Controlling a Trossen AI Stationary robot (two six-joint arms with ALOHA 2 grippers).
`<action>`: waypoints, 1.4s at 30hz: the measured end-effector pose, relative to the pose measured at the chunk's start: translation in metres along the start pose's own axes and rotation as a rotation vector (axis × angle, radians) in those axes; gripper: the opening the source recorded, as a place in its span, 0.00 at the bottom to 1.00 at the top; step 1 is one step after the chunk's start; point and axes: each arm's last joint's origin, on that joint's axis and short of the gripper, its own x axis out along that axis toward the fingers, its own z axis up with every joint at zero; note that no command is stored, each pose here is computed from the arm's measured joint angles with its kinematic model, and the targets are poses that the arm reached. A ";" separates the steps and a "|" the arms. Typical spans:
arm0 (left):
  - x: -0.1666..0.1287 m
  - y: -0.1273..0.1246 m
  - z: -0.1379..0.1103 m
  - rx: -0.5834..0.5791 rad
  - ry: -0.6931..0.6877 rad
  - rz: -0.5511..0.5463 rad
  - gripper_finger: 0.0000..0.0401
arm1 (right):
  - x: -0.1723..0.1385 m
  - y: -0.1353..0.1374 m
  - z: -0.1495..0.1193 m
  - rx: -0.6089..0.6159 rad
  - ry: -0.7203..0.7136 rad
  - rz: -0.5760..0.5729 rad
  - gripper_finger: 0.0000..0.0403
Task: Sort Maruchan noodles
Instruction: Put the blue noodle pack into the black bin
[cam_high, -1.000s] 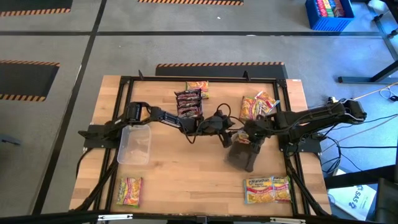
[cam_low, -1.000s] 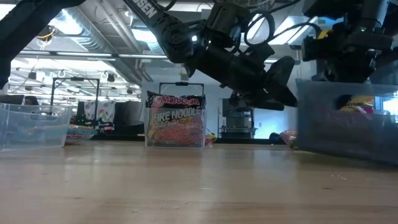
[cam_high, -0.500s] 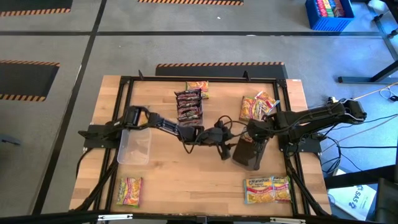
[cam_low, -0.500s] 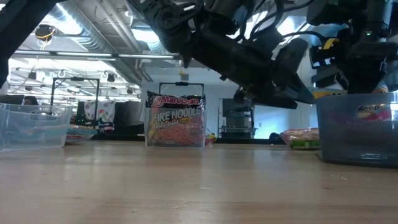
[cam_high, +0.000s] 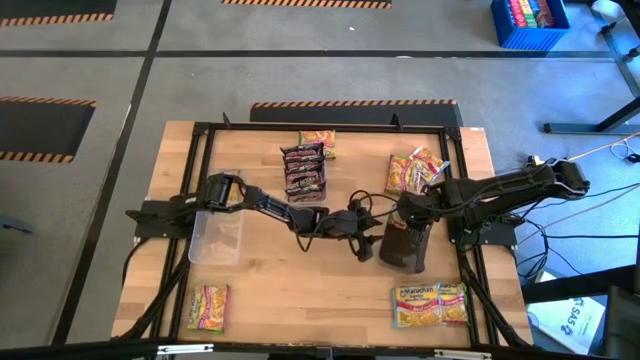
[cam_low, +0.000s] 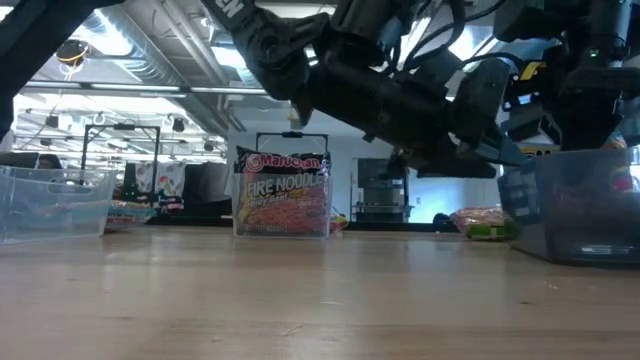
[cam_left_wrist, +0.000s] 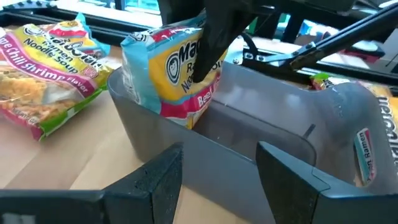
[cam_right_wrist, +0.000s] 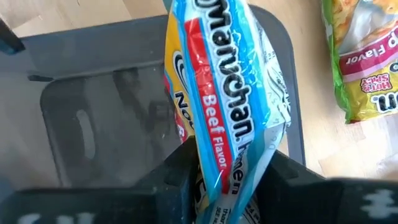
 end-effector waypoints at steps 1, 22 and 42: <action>-0.001 -0.001 0.003 0.009 -0.010 -0.024 0.49 | 0.000 0.000 0.000 -0.003 0.000 0.000 0.25; -0.005 -0.018 -0.009 0.189 0.189 0.021 0.49 | 0.000 0.000 0.001 -0.015 -0.006 0.005 0.25; 0.018 -0.022 -0.008 0.162 0.157 -0.087 0.49 | 0.000 0.000 0.000 -0.019 -0.003 -0.008 0.37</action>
